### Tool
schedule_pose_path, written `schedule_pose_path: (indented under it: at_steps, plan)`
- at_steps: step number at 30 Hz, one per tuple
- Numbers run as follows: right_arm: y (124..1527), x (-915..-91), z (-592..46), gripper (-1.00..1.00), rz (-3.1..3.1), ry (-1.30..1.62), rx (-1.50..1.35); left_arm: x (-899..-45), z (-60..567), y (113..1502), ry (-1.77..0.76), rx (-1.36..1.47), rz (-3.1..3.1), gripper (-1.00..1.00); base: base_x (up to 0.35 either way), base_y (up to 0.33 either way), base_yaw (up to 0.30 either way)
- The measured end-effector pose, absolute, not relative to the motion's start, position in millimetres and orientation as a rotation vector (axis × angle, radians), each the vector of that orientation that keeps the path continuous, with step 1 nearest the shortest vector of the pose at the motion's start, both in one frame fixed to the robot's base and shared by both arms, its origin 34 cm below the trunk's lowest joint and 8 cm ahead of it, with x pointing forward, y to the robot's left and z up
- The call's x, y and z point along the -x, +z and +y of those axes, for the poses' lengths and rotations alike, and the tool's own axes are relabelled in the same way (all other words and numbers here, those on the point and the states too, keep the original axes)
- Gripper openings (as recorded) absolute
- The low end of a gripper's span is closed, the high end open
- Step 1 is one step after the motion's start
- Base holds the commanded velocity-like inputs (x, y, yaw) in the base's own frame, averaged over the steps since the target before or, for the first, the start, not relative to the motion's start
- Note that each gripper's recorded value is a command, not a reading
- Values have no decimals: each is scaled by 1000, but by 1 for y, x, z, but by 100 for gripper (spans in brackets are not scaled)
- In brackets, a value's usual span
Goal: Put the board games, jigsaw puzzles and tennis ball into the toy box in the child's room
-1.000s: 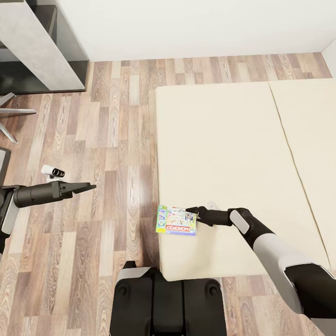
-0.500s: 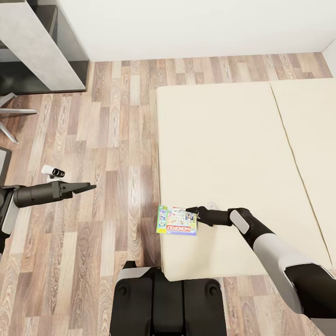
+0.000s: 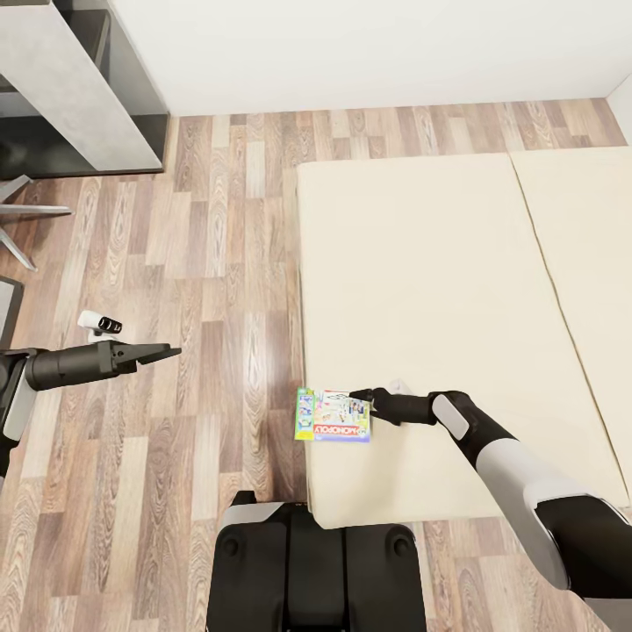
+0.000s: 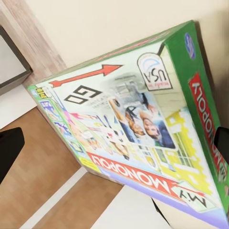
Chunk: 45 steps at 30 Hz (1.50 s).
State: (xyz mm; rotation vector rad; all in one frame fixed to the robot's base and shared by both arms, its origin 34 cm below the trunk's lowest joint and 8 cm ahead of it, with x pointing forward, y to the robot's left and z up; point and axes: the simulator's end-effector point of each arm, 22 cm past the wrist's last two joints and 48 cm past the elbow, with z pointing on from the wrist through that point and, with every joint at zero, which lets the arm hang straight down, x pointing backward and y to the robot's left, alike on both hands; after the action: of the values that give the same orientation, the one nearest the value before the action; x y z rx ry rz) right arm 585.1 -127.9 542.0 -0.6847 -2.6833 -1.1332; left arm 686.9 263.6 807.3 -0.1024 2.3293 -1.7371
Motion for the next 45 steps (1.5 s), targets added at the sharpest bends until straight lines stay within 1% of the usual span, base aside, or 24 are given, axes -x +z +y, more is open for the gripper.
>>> schedule_pose_path:
  at_steps: [23, 31, 45]
  plan:
    - [542, -585, -128, 100, -2683, -1133, 685, -687, 264, 807, -1736, 102, 2330, 100, -8, 21, 0]
    - [542, -585, -128, 100, -2684, -1133, 685, -687, 263, 807, -1737, 101, 2331, 100, 0, 110, 0]
    - [543, -594, -131, 100, -2714, -1147, 683, -686, 263, 805, -1738, 105, 2335, 100, 0, 6, 0]
